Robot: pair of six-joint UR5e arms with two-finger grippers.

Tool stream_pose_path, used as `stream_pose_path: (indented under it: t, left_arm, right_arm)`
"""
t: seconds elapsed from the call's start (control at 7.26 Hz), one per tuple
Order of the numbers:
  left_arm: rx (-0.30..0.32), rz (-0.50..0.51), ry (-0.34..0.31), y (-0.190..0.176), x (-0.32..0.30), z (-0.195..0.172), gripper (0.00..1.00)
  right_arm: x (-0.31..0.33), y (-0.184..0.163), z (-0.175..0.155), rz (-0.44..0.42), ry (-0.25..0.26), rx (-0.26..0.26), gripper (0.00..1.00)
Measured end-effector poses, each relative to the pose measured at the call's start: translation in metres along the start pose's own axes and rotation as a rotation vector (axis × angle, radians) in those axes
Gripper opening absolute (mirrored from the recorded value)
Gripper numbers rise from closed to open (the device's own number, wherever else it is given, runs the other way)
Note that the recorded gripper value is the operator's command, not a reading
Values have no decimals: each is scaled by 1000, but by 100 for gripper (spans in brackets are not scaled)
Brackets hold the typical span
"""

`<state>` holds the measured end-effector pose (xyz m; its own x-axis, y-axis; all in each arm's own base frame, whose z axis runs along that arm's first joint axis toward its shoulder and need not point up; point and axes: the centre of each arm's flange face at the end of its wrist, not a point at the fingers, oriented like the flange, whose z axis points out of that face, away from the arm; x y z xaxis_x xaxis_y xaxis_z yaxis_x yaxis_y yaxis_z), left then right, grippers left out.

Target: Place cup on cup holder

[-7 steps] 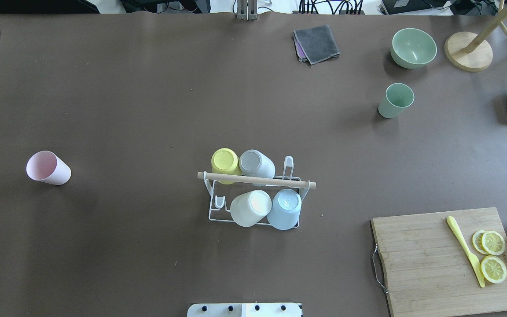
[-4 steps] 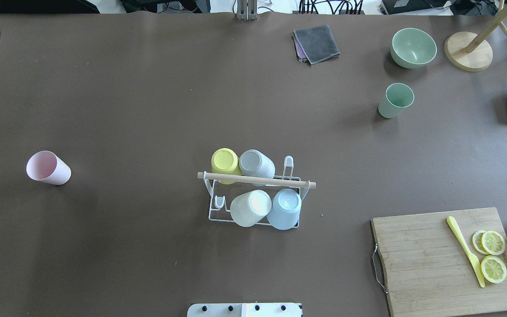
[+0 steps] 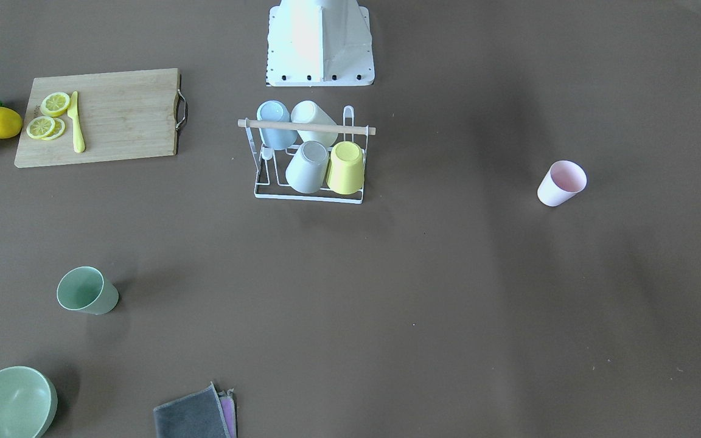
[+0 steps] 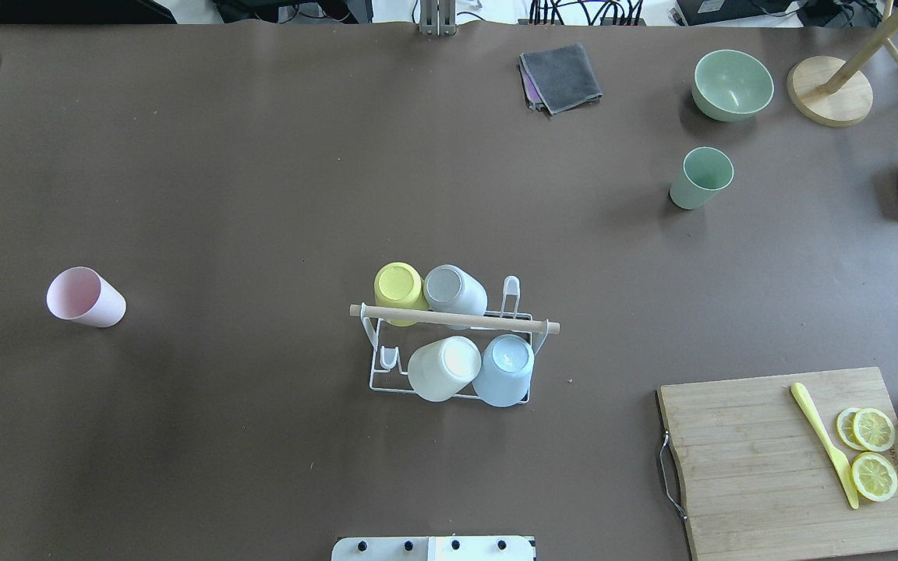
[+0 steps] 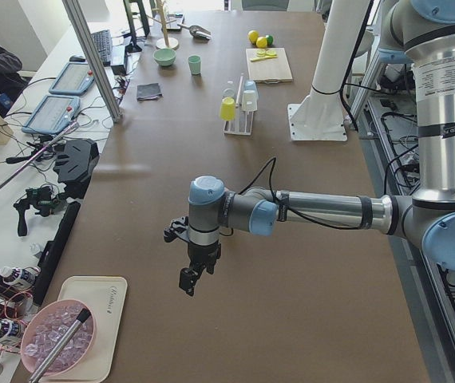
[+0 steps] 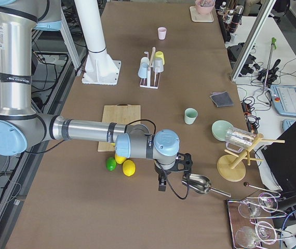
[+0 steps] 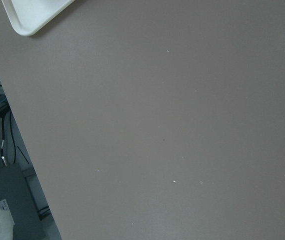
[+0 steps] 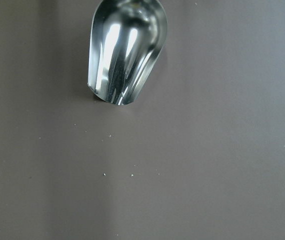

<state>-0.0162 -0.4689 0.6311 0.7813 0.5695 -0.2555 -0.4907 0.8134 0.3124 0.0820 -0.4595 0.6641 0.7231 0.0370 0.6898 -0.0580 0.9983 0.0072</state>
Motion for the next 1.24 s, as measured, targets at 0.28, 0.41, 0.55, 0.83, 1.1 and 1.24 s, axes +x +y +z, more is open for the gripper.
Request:
stream_pose_path:
  t: [0.28,0.41,0.55,0.83,1.1,1.24]
  left_arm:
    - [-25,212,-111,-50,1,-34,98]
    - [-43,291,-186,-70,14,-51,98]
    - [-71,357,-255,-87,34,-63,98]
    - [-166,469,-345,-128,82,-87,98]
    - [-290,657,-373,-193,150,-110,98]
    - [-358,773,-390,-226,192,-120,98]
  right_arm:
    - [-8,2,-8,-18,2,15,100]
    - [-10,3,-11,-26,6,21,100]
    - [-12,5,-13,-30,9,25,100]
    - [-14,2,-18,-38,32,36,100]
    - [-25,-4,-26,-61,42,53,100]
    - [-42,-11,-28,-91,41,58,100]
